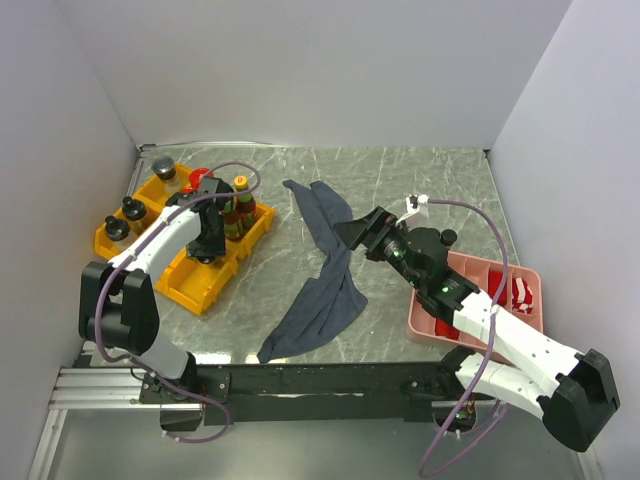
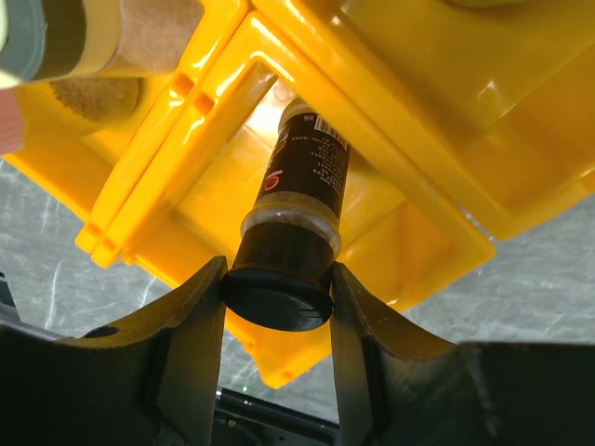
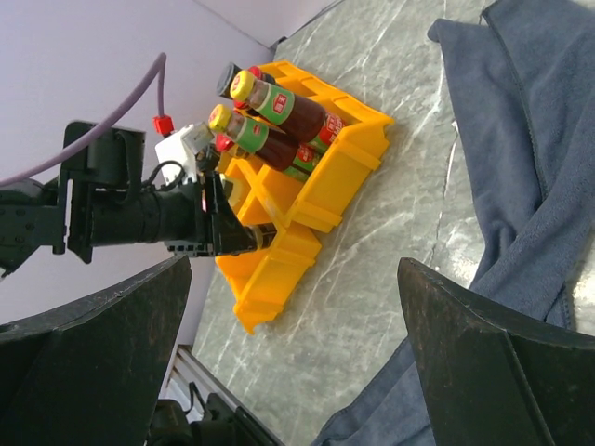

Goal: Organize the condiment bottles
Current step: Place the bottle in the storage box.

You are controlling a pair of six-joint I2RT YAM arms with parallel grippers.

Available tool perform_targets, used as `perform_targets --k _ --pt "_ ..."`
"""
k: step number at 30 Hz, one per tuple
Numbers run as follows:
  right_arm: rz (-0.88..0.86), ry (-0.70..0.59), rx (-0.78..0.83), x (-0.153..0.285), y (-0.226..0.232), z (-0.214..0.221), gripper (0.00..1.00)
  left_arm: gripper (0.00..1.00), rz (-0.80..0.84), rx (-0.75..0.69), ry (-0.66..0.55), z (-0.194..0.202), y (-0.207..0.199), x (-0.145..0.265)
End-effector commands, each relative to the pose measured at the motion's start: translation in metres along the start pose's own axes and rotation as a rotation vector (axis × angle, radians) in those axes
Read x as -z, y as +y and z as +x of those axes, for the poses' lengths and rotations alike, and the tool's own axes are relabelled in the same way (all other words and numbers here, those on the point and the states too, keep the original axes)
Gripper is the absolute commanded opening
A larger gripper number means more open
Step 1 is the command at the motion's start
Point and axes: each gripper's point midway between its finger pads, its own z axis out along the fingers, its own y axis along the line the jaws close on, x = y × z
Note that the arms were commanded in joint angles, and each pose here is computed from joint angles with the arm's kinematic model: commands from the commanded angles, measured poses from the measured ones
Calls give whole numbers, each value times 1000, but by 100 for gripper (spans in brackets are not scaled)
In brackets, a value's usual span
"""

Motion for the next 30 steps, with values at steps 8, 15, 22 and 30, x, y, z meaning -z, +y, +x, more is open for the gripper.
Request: perform_targets --k 8,15,22,30 --pt "-51 -48 6 3 11 -10 100 50 0 10 -39 -14 -5 -6" --pt "-44 -42 5 1 8 -8 100 55 -40 34 -50 -16 6 6" --pt "-45 -33 9 1 8 -6 100 69 -32 56 -106 -25 9 17" --pt "-48 -36 7 2 9 -6 100 64 -94 89 -125 -29 20 19"
